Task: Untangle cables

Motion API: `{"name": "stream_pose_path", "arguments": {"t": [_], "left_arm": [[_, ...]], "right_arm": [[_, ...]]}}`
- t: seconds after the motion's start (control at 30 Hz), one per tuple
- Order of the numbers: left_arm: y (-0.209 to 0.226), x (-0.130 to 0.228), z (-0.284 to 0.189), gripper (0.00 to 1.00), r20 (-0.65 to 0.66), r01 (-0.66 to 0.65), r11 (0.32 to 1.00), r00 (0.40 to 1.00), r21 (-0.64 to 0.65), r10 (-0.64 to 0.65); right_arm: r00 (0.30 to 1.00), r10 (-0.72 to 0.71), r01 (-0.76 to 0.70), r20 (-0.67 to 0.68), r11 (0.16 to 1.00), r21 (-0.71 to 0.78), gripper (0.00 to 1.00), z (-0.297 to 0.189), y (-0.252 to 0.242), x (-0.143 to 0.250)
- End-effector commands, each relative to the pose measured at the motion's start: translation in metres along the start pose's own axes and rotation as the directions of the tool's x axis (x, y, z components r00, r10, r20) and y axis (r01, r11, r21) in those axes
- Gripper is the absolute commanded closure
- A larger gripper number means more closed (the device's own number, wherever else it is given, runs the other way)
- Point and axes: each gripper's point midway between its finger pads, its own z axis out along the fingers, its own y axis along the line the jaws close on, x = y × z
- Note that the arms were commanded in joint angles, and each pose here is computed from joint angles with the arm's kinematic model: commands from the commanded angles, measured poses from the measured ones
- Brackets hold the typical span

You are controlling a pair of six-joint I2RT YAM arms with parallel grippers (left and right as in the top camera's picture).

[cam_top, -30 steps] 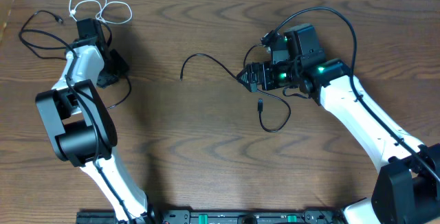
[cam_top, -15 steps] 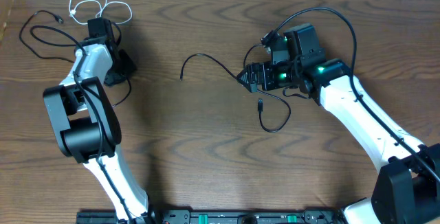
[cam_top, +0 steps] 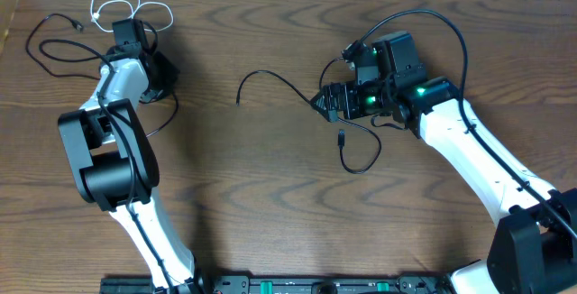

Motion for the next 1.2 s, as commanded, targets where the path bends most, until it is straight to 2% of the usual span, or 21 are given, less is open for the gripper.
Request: {"name": "stream_pose_path", "arguments": {"t": [0.0, 0.27, 0.47, 0.7, 0.87, 1.0, 1.03, 1.1, 1.17], "left_arm": [[0.006, 0.013, 0.02, 0.75, -0.04, 0.084, 0.996, 0.996, -0.007, -0.084], [0.009, 0.014, 0.056, 0.79, -0.021, 0.086, 0.996, 0.996, 0.006, -0.086], [0.013, -0.008, 0.061, 0.78, 0.091, 0.082, 0.996, 0.993, -0.023, -0.079], [-0.013, -0.044, 0.05, 0.77, 0.195, 0.074, 0.995, 0.977, 0.07, -0.086], [-0.044, -0.066, 0.034, 0.73, 0.211, 0.046, 0.981, 0.974, 0.186, -0.086], [-0.073, -0.089, 0.004, 0.73, 0.231, 0.002, 0.964, 0.971, 0.267, -0.065], [-0.077, -0.095, -0.007, 0.71, 0.247, -0.021, 0.963, 0.968, 0.269, -0.048], [-0.082, -0.104, -0.026, 0.54, 0.279, -0.073, 0.962, 0.96, 0.262, -0.003], [-0.081, -0.115, -0.049, 0.47, 0.317, -0.106, 0.966, 0.948, 0.237, 0.027]], "right_arm": [[1.0, -0.023, 0.023, -0.008, 1.0, -0.002, 0.01, 0.002, 0.001, 0.001], [1.0, -0.024, 0.023, -0.007, 1.0, -0.003, 0.01, 0.002, 0.001, 0.001], [1.0, -0.026, 0.026, -0.002, 1.0, -0.004, 0.01, 0.002, 0.001, -0.001], [1.0, -0.028, 0.028, 0.004, 1.0, 0.008, 0.01, 0.002, -0.001, -0.002], [1.0, -0.027, 0.027, 0.005, 1.0, 0.013, 0.01, 0.002, -0.002, -0.002], [1.0, -0.027, 0.027, 0.004, 1.0, 0.013, 0.01, 0.002, -0.002, -0.002], [1.0, -0.025, 0.025, 0.002, 1.0, 0.013, 0.01, 0.002, -0.002, -0.001], [1.0, -0.022, 0.022, -0.004, 1.0, 0.015, 0.01, 0.002, -0.002, 0.0], [1.0, -0.02, 0.02, -0.008, 1.0, 0.016, 0.01, 0.002, -0.003, 0.001]]}}
